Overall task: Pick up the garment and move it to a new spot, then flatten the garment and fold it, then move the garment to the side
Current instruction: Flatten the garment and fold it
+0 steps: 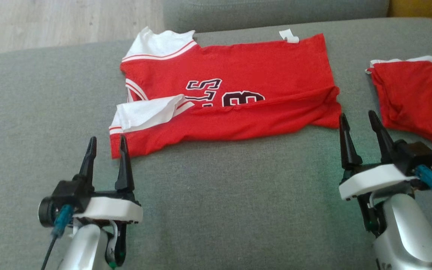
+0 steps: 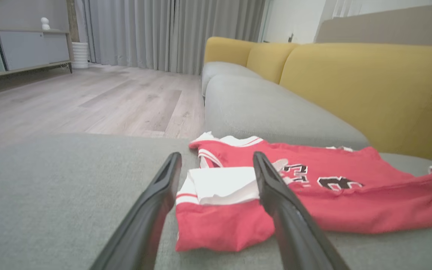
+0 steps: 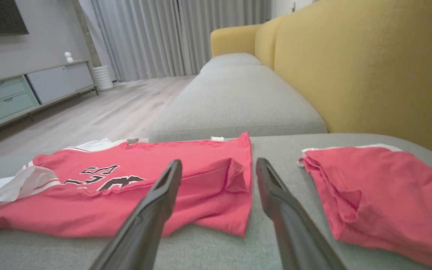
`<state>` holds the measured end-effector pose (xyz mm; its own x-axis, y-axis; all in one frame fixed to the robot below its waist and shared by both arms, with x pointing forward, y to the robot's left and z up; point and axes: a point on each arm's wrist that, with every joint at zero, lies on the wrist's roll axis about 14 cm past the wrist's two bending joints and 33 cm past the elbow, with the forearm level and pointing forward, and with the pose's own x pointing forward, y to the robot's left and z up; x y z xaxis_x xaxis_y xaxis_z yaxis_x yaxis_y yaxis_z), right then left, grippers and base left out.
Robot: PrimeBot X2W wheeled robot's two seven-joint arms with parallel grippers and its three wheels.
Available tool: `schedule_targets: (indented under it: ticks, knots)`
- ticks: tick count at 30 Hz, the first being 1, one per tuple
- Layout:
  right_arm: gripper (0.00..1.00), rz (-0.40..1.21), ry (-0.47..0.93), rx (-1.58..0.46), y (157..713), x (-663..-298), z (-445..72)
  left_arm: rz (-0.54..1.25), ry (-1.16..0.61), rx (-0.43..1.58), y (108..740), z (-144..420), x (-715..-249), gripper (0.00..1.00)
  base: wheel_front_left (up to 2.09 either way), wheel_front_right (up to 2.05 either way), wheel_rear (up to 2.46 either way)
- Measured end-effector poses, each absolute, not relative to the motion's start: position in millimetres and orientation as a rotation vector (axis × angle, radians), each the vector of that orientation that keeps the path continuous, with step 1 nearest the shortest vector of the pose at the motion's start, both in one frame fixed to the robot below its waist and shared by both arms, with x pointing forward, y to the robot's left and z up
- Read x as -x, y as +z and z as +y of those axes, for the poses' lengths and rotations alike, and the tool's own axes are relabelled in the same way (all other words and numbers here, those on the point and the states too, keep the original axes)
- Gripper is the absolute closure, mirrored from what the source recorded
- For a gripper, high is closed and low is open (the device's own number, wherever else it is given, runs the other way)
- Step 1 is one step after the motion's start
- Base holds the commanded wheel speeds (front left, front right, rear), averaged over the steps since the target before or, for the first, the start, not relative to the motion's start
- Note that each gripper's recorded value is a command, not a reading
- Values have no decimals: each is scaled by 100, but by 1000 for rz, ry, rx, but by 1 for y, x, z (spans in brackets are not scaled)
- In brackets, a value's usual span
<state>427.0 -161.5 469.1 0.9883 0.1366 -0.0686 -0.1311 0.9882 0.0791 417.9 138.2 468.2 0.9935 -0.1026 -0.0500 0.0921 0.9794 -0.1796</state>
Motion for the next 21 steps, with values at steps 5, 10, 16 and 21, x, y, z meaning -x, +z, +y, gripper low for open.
schedule_targets:
  ticks: [5, 10, 16, 21]
  knots:
    - [0, 77, 140, -72, 469, -432, -159, 237, -92, 140, 426, 139, -432, 0, 0, 0, 0]
    - [0, 86, 145, -69, 465, -437, -158, 363, -47, 84, 393, 152, -447, 0, 0, 0, 0]
    - [0, 100, 126, -66, 460, -438, -165, 493, -46, 50, 360, 153, -451, 0, 0, 0, 0]
    - [0, 105, 114, -65, 458, -436, -170, 532, -85, 41, 356, 146, -459, 0, 0, 0, 0]
